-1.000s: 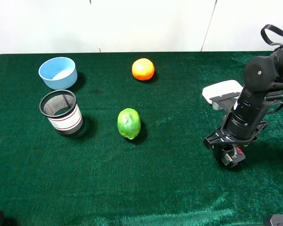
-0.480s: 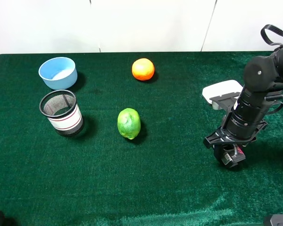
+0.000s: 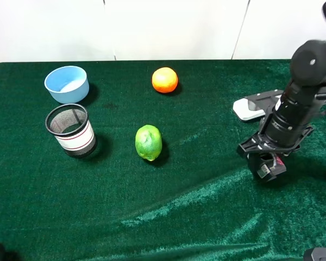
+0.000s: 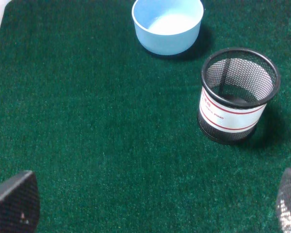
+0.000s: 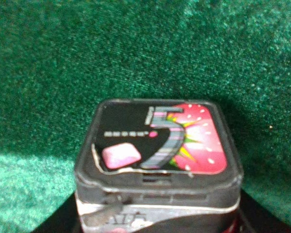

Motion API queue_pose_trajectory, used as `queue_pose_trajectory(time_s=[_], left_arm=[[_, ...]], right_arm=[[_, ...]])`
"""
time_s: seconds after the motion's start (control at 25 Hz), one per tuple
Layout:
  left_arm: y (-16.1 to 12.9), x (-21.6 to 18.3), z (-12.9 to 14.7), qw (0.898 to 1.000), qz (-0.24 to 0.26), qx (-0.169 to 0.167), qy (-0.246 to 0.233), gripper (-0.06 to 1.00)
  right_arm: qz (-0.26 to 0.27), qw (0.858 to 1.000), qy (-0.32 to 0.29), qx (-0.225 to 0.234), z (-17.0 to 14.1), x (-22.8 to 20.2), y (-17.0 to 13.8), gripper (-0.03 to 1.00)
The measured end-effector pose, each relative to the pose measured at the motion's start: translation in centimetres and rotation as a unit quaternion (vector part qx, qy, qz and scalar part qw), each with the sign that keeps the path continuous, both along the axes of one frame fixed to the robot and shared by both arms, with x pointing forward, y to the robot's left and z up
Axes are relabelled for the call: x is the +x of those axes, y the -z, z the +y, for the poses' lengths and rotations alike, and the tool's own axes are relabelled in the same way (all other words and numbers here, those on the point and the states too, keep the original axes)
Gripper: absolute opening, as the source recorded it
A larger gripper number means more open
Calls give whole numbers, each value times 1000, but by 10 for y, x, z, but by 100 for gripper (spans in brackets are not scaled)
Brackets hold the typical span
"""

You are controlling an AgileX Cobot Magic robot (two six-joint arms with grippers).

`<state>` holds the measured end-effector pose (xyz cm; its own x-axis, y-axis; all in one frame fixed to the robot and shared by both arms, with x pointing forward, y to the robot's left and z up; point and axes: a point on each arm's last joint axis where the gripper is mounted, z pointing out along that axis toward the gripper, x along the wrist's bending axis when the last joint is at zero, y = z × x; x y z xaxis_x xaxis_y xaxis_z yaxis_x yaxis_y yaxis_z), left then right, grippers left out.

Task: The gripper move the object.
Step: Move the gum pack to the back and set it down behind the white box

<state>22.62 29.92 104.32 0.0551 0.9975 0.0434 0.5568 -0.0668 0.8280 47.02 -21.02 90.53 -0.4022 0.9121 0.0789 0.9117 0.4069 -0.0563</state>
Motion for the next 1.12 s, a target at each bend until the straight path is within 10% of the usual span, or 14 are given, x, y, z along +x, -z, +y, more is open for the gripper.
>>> queue_pose_trajectory(time_s=[1.12], left_arm=[[0,0,0,1000,0,0,0,99]], right_arm=[[-7,1000,-4,22,10,18,-98,33]])
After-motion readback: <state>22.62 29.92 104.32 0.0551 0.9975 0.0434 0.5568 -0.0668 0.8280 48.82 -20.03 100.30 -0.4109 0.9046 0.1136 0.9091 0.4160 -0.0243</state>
